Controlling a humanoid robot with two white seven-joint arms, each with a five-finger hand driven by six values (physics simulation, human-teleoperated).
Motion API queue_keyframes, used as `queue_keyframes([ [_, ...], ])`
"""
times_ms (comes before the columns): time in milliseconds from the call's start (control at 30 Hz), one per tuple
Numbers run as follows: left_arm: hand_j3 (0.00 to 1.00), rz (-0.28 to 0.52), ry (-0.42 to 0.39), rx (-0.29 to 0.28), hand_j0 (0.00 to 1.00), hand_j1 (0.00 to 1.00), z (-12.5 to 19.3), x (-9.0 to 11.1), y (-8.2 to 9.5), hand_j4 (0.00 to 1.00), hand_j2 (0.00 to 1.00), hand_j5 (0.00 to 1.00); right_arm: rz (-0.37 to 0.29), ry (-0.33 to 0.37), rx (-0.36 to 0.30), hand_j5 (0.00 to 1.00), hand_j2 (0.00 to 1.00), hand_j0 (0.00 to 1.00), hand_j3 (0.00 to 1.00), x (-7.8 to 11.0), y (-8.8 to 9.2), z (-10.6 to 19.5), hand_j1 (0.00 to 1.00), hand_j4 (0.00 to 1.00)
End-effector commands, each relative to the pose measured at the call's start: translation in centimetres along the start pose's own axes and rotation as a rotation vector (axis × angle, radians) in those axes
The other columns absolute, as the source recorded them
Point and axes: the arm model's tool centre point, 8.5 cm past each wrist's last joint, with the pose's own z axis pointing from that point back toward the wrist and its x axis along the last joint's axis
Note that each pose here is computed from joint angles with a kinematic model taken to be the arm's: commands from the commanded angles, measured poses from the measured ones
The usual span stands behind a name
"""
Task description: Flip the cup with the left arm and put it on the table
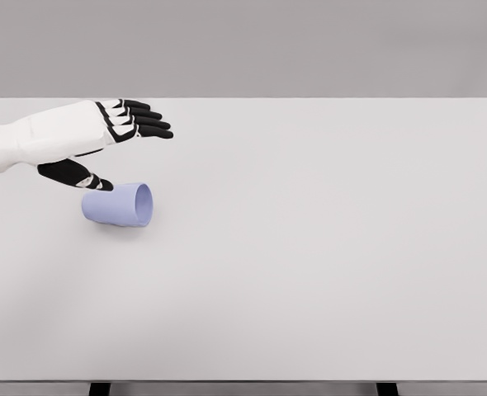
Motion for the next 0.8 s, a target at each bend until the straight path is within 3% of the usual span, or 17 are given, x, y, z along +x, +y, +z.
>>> queue_keyframes([
  [0, 1.00, 0.006, -0.001, 0.003, 1.00, 1.00, 0.0, 0.0, 0.0, 1.00, 1.00, 1.00, 0.001, -0.002, 0.000, 1.00, 1.00, 1.00, 1.00, 0.1, 0.0, 0.0, 1.00, 1.00],
  [33, 1.00, 0.005, 0.001, 0.001, 1.00, 1.00, 0.0, 0.0, 0.0, 1.00, 1.00, 1.00, 0.003, -0.008, 0.006, 1.00, 1.00, 1.00, 1.00, 0.4, 0.0, 0.0, 1.00, 1.00],
  [133, 1.00, 0.005, 0.022, -0.002, 1.00, 1.00, 0.5, -0.6, 0.2, 1.00, 1.00, 1.00, -0.009, 0.030, 0.009, 1.00, 1.00, 1.00, 1.00, -1.7, 0.2, 0.2, 1.00, 1.00],
  [233, 1.00, -0.011, 0.027, 0.011, 1.00, 1.00, 0.8, -0.6, 1.0, 1.00, 1.00, 1.00, -0.013, 0.027, 0.008, 1.00, 1.00, 1.00, 1.00, -1.7, 0.2, 0.1, 1.00, 1.00],
  [333, 1.00, -0.054, 0.093, 0.029, 1.00, 1.00, 3.2, -1.3, 3.0, 1.00, 1.00, 1.00, -0.013, 0.027, 0.008, 1.00, 1.00, 1.00, 1.00, -1.7, 0.2, 0.1, 1.00, 1.00],
  [400, 1.00, -0.050, 0.140, -0.019, 1.00, 1.00, 4.9, -2.0, 2.9, 1.00, 1.00, 1.00, -0.013, 0.027, 0.008, 1.00, 1.00, 1.00, 1.00, -1.7, 0.2, 0.1, 1.00, 1.00],
  [467, 1.00, -0.048, 0.194, -0.192, 1.00, 1.00, 7.2, -2.1, 1.3, 1.00, 1.00, 1.00, -0.013, 0.027, 0.008, 1.00, 1.00, 1.00, 1.00, -1.7, 0.2, 0.1, 1.00, 1.00],
  [500, 1.00, -0.053, 0.222, -0.194, 1.00, 1.00, 8.4, -2.1, 1.4, 1.00, 1.00, 1.00, -0.013, 0.027, 0.008, 1.00, 1.00, 1.00, 1.00, -1.7, 0.2, 0.1, 1.00, 1.00],
  [533, 1.00, -0.057, 0.244, -0.122, 1.00, 1.00, 9.3, -2.3, 1.9, 1.00, 1.00, 1.00, -0.013, 0.027, 0.008, 1.00, 1.00, 1.00, 1.00, -1.7, 0.2, 0.1, 1.00, 1.00],
  [567, 1.00, -0.067, 0.260, -0.095, 1.00, 1.00, 10.1, -2.1, 2.0, 1.00, 1.00, 1.00, -0.013, 0.027, 0.008, 1.00, 1.00, 1.00, 1.00, -1.7, 0.2, 0.1, 1.00, 1.00],
  [600, 1.00, -0.020, 0.270, -0.127, 1.00, 1.00, 10.8, -1.9, 0.5, 1.00, 1.00, 1.00, -0.013, 0.027, 0.008, 1.00, 1.00, 1.00, 1.00, -1.7, 0.2, 0.1, 1.00, 1.00],
  [667, 1.00, 0.159, 0.232, -0.026, 1.00, 1.00, 10.9, -1.4, 0.6, 1.00, 1.00, 1.00, -0.013, 0.027, 0.008, 1.00, 1.00, 1.00, 1.00, -1.7, 0.2, 0.1, 1.00, 1.00],
  [733, 1.00, 0.421, 0.351, -0.041, 1.00, 1.00, 9.8, -2.0, 0.0, 1.00, 1.00, 1.00, -0.013, 0.027, 0.008, 1.00, 1.00, 1.00, 1.00, -1.7, 0.2, 0.1, 1.00, 1.00],
  [767, 1.00, 0.508, 0.347, 0.012, 1.00, 1.00, 8.8, -2.3, -0.3, 1.00, 1.00, 1.00, -0.013, 0.027, 0.008, 1.00, 1.00, 1.00, 1.00, -1.7, 0.2, 0.1, 1.00, 1.00],
])
